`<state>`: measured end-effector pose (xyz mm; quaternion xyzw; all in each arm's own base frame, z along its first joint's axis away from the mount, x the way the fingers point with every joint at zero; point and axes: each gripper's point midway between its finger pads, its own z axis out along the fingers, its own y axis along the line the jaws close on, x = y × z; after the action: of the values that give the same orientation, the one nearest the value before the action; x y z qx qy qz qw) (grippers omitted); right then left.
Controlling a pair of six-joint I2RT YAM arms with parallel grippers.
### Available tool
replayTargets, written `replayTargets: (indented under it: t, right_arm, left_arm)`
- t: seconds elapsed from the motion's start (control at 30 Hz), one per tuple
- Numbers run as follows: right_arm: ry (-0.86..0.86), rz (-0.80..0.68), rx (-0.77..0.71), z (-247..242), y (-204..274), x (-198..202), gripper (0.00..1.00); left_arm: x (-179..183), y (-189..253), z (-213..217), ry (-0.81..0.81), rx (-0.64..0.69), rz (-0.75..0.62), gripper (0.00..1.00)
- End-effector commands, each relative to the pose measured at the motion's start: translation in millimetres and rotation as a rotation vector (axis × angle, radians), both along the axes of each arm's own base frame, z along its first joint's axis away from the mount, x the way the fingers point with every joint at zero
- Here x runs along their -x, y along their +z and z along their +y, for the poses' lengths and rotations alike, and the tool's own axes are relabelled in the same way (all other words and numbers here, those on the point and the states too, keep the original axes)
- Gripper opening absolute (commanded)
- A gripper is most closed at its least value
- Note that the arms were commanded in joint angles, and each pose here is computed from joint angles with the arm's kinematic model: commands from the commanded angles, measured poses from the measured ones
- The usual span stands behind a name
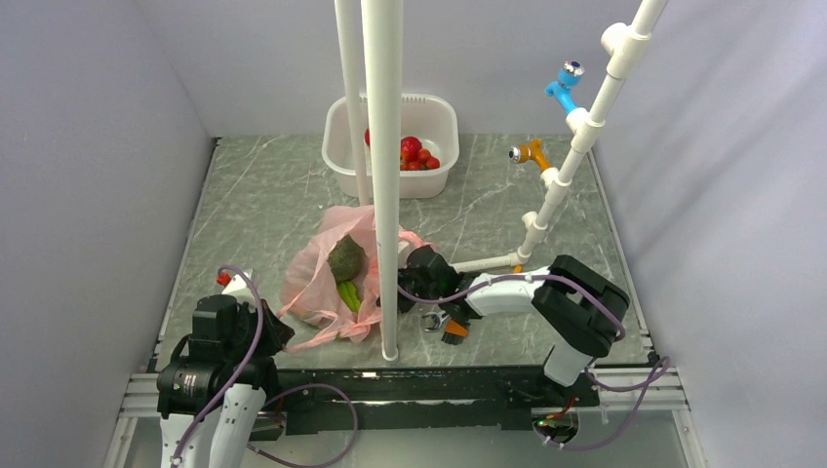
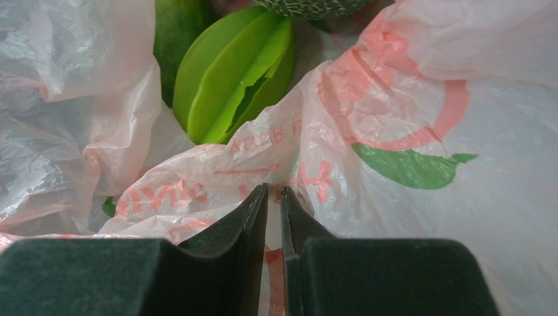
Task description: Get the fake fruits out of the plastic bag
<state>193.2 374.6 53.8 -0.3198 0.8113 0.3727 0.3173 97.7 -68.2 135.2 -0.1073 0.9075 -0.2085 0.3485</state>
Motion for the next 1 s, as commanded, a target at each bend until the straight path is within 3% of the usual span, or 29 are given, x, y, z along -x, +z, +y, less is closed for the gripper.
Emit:
replayTargets:
  t: [0.0,0.33,0.5,0.83,0.97]
  right_arm:
    - [-0.025,-0.083,-0.063,2.5,56.4,-7.4,0.22]
    - [0.062,-0.134,-0.234,27.7,136.4,-1.5,0.47]
    - [0.104,-0.142,-0.242,51.3,138.3,-9.3,0.59]
    - [0.000,-0.214,-0.170,84.3,117.9,-61.3,0.89]
    - [-0.097,-0.213,-0.125,80.0,105.0,-78.4,0.91]
  left_arm:
    - [-5.9,3.9,-2.2,-0.004,0.012,-0.018,0.00]
    - [-5.8,4.2,-2.2,-0.005,0.011,-0.022,0.00]
    - [-5.7,4.3,-2.5,-0.006,0.012,-0.022,0.00]
    - [-5.5,5.0,-2.4,-0.008,0.011,-0.030,0.00]
    - [-5.4,5.1,-2.6,-0.008,0.012,-0.031,0.00]
